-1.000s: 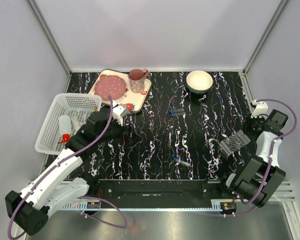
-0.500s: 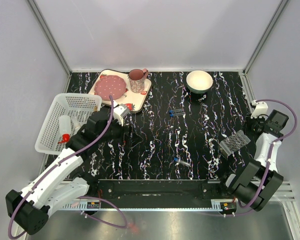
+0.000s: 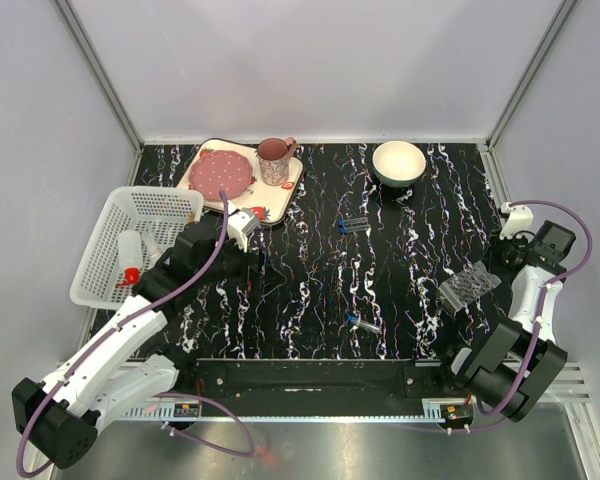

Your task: Organize the chemistry lab equipment

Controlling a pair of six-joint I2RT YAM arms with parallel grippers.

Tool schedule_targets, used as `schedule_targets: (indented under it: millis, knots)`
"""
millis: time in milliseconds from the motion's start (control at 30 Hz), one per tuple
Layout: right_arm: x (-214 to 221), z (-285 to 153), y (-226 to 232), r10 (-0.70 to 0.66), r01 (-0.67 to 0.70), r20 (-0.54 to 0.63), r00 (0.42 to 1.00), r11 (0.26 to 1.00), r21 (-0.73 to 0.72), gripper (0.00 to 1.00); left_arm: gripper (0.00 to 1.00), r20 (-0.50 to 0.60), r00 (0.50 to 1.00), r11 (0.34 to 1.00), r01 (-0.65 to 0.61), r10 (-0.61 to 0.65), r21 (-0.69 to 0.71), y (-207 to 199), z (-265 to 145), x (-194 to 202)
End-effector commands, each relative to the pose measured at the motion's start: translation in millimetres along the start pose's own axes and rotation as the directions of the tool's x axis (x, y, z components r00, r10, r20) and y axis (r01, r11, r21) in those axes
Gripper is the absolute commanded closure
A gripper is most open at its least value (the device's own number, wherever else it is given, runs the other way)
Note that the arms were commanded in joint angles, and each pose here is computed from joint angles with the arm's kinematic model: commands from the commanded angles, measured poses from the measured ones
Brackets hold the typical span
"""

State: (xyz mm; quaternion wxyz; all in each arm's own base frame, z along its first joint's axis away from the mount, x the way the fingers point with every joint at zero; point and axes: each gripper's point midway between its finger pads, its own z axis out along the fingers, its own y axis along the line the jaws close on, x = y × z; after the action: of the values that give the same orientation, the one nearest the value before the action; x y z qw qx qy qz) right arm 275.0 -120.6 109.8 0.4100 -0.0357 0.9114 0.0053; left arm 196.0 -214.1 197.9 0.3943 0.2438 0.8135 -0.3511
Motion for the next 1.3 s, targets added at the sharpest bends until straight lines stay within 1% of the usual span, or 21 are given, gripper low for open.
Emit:
schedule_targets:
  millis: [0,433,533,600,633,800,900,933,1067,1167,1233,1267]
  knots:
    - [-3,4,-5,-0.018,0.018,0.009,1.0,1.0,0.001,0.79,0.01,0.042,0.999,0.999,-0.011,0.01,0.03,-5,2,-11]
    - [4,10,-5,-0.03,0.03,0.006,1.0,1.0,-0.003,0.78,0.01,0.037,0.999,0.999,-0.012,0.011,0.034,-5,3,-10]
    - [6,11,-3,-0.048,0.049,0.011,0.999,0.999,-0.012,0.78,0.01,0.036,0.999,0.999,-0.012,0.011,0.032,-4,4,-10]
    - [6,10,-1,-0.083,0.084,0.027,0.996,0.996,-0.015,0.77,0.01,0.032,0.999,0.999,-0.012,0.011,0.036,-4,5,-8]
    - [12,11,2,-0.086,0.087,0.023,0.996,0.996,-0.018,0.77,0.01,0.035,0.999,0.999,-0.012,0.01,0.036,-5,5,-9]
    - [15,12,3,-0.145,0.144,0.066,0.987,0.989,0.009,0.76,0.01,0.033,0.999,0.999,-0.009,0.008,0.038,-4,5,-8]
    - [18,12,6,-0.155,0.154,0.085,0.984,0.988,0.017,0.71,0.01,0.033,0.999,0.999,-0.012,0.01,0.044,-6,5,-9]
    - [19,12,7,-0.155,0.155,0.087,0.984,0.988,0.016,0.66,0.01,0.032,0.999,0.999,-0.013,0.011,0.045,-6,6,-8]
    - [16,9,8,-0.158,0.157,0.099,0.982,0.987,0.021,0.56,0.01,0.02,1.0,0.998,-0.011,0.01,0.066,-8,8,-6]
    - [3,0,9,-0.157,0.155,0.119,0.98,0.988,0.02,0.5,0.01,0.002,1.0,0.996,-0.008,0.008,0.093,-11,11,-3]
    - [-13,-9,9,-0.172,0.171,0.149,0.974,0.985,0.022,0.45,0.01,-0.006,1.0,0.994,-0.003,0.004,0.108,-14,11,-3]
    - [-16,-14,12,-0.171,0.171,0.15,0.974,0.985,0.013,0.39,0.01,-0.014,1.0,0.993,-0.002,0.004,0.114,-15,13,-2]
